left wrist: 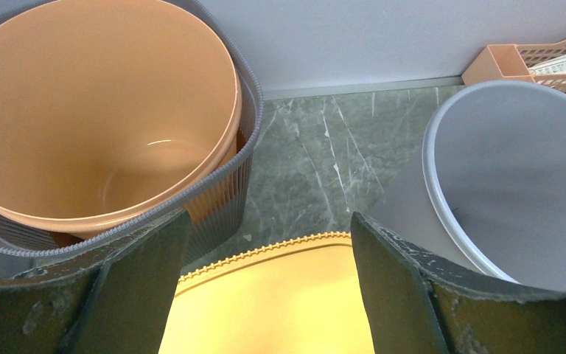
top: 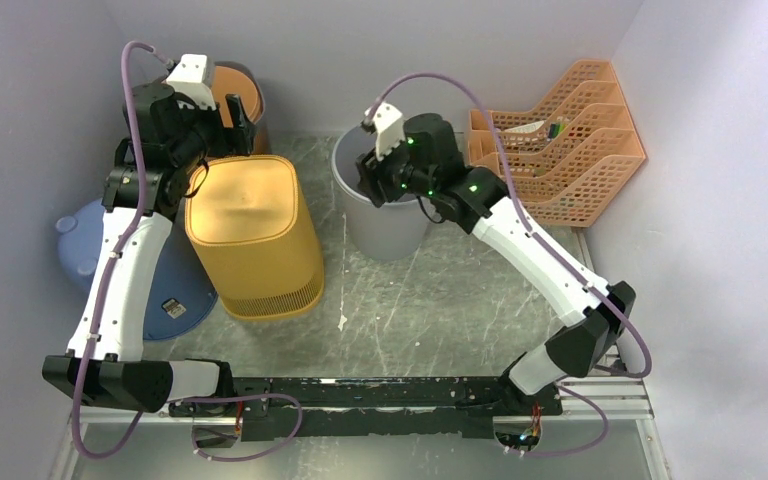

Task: Turn the large container upside down

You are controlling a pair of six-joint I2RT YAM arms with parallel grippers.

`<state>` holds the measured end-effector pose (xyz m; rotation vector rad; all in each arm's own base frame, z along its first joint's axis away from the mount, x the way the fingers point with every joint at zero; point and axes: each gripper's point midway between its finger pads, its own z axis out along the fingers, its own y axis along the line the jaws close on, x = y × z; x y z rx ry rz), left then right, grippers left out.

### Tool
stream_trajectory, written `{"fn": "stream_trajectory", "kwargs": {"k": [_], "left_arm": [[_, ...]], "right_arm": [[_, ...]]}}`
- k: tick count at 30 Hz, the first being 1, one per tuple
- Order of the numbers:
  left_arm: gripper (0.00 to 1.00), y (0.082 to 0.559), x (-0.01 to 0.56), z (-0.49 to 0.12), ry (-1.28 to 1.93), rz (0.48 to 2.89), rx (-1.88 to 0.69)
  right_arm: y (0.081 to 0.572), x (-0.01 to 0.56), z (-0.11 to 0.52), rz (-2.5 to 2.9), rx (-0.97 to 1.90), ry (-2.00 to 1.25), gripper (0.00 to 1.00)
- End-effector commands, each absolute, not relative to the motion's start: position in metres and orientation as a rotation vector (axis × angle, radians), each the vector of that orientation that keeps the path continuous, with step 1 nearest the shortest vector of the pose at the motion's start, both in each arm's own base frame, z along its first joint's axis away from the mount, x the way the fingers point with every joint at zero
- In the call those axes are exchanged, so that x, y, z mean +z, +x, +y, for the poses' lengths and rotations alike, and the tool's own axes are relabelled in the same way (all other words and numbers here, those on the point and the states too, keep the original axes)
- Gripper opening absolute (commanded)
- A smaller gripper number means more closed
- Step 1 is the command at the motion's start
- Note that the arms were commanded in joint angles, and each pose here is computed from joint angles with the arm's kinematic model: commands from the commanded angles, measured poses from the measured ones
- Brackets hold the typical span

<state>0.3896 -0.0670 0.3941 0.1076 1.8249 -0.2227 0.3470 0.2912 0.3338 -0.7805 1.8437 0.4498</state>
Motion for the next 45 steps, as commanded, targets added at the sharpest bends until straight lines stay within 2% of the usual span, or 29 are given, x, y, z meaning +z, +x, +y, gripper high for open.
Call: {"fn": "stream_trajectory", "kwargs": {"k": [1,22,28,33,37,45], "left_arm": [[0.91,0.39,0.401,-0.072,0.116,1.79,-0.237],[0.91,0.38,0.404,-0.066,0.122,1.78,-0.204],[0.91,0.38,0.403,-0.065,0.123,1.78,-0.196],[0.91,0.379,0.407,-0.064,0.123,1.775,-0.191],[0.91,0.378,0.412,-0.066,0.126,1.767,-0.202],[0.91,0.375,0.424,-0.065,0.127,1.75,-0.198]], "right_arm": [[0.325,0.322,0.316,1.82,0.498,-0.967,0.52],[0.337,0.25,0.323,1.945,0.401,-1.033,0.51],[0.348,0.24,0.319,1.985,0.34,-0.991,0.4],[0.357,0.267,0.318,1.935,0.354,-0.89,0.12],[0.369,0.301,0.313,1.875,0.481,-0.732,0.04],[0.369,0.409,0.275,1.436,1.02,-0.314,0.02]]}}
